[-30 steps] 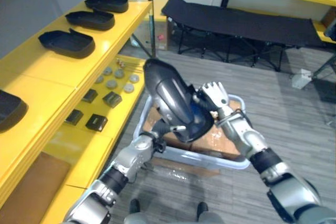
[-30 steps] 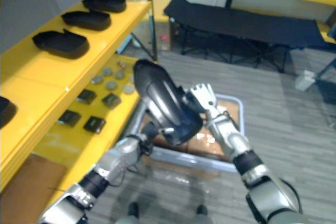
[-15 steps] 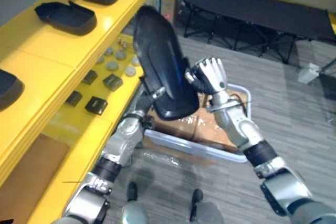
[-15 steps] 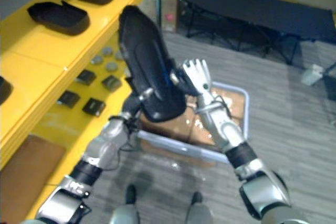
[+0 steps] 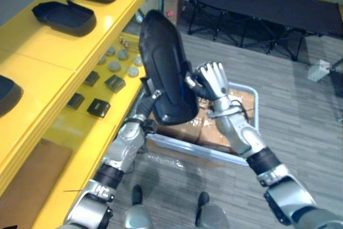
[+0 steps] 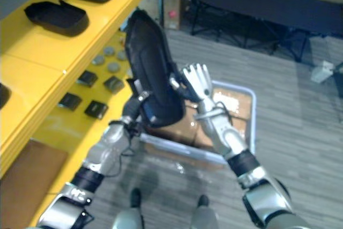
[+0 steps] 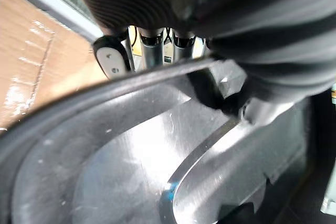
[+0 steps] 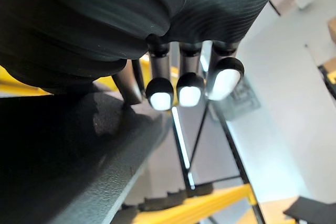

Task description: Walk over and take plastic housings, then place them on the shelf

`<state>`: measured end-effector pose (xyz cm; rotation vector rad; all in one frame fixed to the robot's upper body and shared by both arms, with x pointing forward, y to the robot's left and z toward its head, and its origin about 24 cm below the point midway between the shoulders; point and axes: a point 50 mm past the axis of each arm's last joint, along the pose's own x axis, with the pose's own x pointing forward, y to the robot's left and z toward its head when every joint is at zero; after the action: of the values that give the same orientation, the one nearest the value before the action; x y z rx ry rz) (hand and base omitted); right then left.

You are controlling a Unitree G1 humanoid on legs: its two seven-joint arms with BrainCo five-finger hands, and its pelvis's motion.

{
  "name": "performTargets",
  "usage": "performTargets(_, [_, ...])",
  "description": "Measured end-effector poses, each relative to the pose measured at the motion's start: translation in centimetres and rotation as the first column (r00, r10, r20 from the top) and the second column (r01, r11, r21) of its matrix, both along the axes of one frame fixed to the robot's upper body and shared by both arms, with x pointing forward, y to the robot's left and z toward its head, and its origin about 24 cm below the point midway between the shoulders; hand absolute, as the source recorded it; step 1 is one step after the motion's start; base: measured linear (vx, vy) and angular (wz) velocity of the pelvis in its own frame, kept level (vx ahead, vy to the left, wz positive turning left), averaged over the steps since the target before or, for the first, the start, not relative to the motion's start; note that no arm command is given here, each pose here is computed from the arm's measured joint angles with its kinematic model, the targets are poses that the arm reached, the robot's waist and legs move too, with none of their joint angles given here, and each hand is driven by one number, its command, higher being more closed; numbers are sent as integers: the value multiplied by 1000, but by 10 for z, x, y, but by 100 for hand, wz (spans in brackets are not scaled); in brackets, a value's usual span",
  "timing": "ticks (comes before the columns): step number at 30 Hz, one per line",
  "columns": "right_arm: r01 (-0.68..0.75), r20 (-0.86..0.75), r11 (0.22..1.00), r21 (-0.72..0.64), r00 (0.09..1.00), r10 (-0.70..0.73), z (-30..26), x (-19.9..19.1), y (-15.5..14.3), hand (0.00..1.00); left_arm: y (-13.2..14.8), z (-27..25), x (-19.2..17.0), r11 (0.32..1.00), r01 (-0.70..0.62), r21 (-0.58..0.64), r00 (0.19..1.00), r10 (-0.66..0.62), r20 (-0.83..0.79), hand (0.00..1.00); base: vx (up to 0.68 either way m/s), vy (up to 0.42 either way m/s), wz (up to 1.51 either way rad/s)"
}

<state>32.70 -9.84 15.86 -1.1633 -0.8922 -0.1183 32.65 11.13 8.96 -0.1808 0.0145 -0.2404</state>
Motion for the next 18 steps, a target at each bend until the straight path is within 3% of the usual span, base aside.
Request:
performTargets(8, [-35,48,999,7,998,35,2,-2,-2,100,-4,1,-1,1000,4,-12,1000,-4,19,100,50,8,-4])
performTargets(9, [-41,50,999,3,998,41,2,-2,-2,0,-4,1,-1,1000,4,-17,1000,-4,17,100,29,18,-24])
performTargets(18, [-46,22,998,51,999,45,3,-2,-11,0,-13,8,1,999,-32,12,999,31,43,100,-10,9,-9])
